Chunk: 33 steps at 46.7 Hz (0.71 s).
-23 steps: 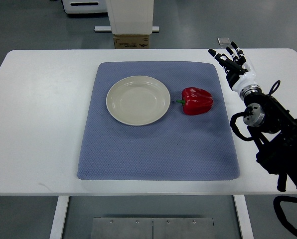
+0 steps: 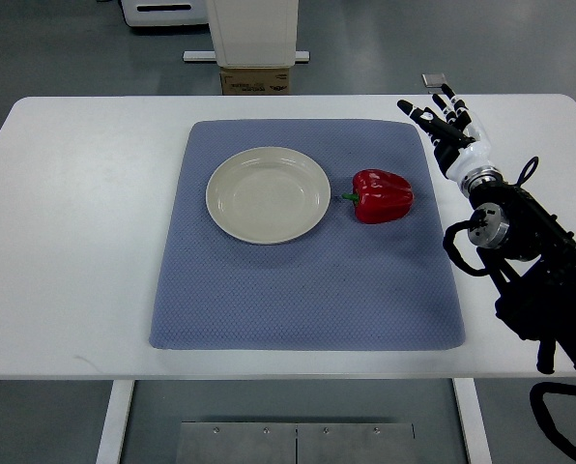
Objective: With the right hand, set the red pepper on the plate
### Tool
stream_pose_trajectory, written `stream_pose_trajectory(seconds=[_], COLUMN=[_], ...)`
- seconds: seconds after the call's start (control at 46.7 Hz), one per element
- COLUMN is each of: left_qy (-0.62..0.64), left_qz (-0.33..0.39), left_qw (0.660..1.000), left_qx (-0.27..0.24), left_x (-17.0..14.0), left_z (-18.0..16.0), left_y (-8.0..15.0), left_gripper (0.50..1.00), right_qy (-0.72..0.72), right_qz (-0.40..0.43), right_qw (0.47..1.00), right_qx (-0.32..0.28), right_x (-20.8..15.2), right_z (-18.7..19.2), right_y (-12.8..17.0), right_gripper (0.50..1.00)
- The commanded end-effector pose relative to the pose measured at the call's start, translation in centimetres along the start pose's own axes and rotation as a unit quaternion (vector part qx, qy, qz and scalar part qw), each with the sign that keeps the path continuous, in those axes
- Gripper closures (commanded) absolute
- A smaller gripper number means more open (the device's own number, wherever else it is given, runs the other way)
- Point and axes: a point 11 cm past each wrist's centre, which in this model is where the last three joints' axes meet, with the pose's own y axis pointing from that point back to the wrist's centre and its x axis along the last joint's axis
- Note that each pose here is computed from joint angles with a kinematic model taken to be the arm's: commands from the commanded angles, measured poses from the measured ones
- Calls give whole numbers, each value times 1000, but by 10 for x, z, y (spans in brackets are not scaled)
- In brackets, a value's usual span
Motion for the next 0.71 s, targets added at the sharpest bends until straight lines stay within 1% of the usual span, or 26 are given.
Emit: stream_pose_trajectory(seconds=[0.0,0.685], left_qy=[0,0], left_qz=[0,0], left_qw=[1000,1000], left_qx=[0,0], left_x=[0,0], left_z=[0,0], left_y=[0,0], left_gripper=[500,500], right_qy=[0,0], right_qz=[0,-6], right_qw=[1000,1000], right_qx=[1,6], right_x=[0,-5], right_z=[0,-5], right_y=[0,-2], right_gripper=[500,500])
